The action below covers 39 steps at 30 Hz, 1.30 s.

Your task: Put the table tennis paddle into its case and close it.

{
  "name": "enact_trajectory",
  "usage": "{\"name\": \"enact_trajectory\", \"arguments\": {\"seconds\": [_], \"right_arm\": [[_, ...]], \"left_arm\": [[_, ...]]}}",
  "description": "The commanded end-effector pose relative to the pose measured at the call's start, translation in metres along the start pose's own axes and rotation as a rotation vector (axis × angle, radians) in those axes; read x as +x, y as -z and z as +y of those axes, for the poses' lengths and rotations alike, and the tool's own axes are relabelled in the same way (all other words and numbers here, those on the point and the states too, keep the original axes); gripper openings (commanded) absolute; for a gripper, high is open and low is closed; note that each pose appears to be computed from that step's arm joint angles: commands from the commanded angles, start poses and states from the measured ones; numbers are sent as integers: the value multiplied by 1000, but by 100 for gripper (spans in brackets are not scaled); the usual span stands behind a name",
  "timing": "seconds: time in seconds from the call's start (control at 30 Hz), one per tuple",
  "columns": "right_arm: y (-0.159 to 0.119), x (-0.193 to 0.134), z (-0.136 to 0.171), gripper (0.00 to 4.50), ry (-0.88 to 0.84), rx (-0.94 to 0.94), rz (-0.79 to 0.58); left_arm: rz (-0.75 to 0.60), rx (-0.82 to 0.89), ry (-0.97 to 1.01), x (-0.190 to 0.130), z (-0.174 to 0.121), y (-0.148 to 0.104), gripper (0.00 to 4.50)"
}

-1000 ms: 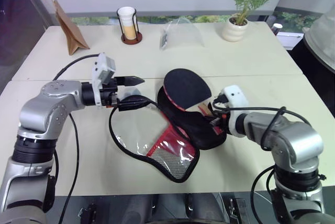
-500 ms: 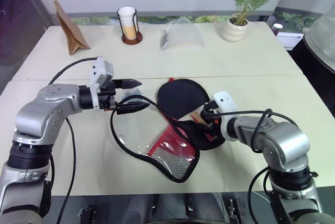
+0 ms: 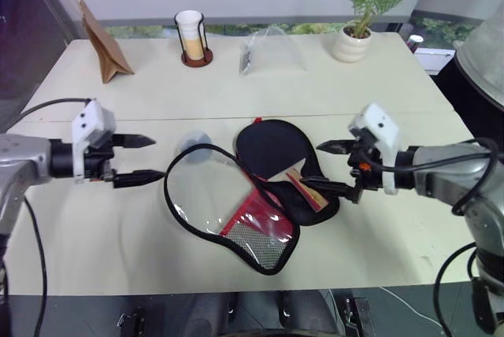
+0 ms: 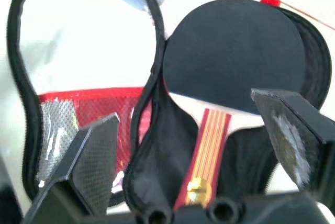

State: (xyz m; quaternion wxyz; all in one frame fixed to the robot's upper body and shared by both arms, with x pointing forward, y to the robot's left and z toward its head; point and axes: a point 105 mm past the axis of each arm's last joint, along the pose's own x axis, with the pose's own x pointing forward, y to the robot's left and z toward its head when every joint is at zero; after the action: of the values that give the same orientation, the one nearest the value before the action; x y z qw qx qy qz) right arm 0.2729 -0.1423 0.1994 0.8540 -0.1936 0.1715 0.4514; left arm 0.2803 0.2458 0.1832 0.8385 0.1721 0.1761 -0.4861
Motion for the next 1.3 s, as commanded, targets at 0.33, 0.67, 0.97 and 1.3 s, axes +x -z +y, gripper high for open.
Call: {"name": "enact_trajectory", "arguments": {"seconds": [0.33,0.67,0.97,1.3], "right_arm": [[-23,-20,-28,443,59,-151,-41],[-29,-37,-36,443,136,-155,-33],[-36,-67,-53,443,288,-144,-48],[-15,-63,-51,443,287,-64,0]], "left_arm": [[84,201,114,50,-24,41,449],[-203,143,327,113,-56,-20,449],[-420,108,402,169,-46,-97,449],[-254,248,381,241,-44,-82,449]]}}
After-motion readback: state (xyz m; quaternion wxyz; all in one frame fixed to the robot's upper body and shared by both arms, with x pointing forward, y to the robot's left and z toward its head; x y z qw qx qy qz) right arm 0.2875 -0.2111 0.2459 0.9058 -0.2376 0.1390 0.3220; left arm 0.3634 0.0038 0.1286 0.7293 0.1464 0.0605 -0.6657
